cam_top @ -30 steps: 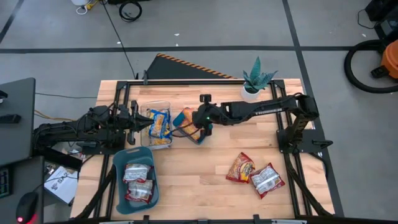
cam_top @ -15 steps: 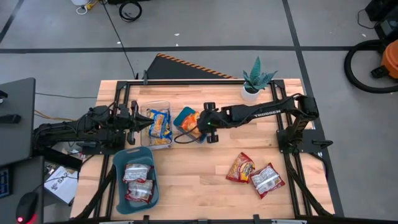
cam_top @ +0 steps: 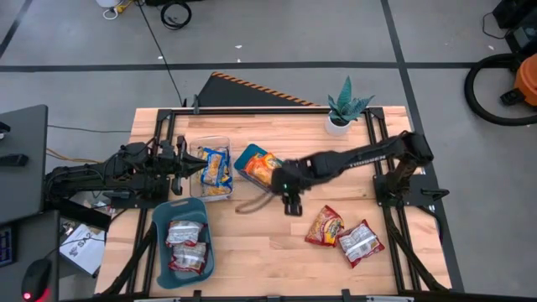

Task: Sort Maruchan noodles
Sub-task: Put the left red noodle pack into the blue bin

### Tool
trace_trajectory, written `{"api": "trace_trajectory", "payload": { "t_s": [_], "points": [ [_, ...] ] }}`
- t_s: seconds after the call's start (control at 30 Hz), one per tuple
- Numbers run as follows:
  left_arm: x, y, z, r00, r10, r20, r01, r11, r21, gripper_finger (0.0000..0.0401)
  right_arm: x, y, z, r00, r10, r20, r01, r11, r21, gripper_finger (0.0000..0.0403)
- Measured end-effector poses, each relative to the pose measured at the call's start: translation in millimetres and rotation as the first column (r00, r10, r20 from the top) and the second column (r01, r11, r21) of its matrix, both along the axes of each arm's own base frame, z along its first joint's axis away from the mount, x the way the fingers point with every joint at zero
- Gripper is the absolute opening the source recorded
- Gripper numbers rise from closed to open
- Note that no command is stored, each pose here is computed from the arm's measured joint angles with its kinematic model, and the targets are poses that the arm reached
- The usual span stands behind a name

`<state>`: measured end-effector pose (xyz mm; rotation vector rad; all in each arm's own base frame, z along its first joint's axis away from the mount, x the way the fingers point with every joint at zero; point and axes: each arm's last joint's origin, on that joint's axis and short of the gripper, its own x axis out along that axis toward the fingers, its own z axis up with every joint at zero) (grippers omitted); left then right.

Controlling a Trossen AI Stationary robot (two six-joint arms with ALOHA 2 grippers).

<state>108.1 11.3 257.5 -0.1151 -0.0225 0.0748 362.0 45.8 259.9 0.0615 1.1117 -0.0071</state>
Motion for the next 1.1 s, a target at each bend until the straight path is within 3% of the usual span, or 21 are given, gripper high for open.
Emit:
{"api": "trace_trajectory", "payload": {
  "t_s": [0.4,0.6,0.87,1.1],
  "points": [
    [0,0,3,1.000,0.001,0.026,-0.002,0.999,0.041,0.0037,-45,89,-8,0.973,0.052,-0.224,-0.049,0.999,0.017,0.0186],
    [0,0,8,0.997,0.003,0.072,-0.011,0.993,0.114,0.0037,-68,131,-20,0.967,0.114,-0.228,-0.114,0.993,0.014,0.0185],
    [-1,0,14,0.991,0.005,0.131,-0.033,0.976,0.214,0.0037,-89,168,-44,0.957,0.006,-0.289,-0.007,1.000,-0.004,0.0185],
    [-2,0,18,0.987,0.008,0.162,-0.058,0.949,0.309,0.0037,-100,187,-72,0.925,0.006,-0.381,-0.040,0.996,-0.080,0.0179]
  ]
}}
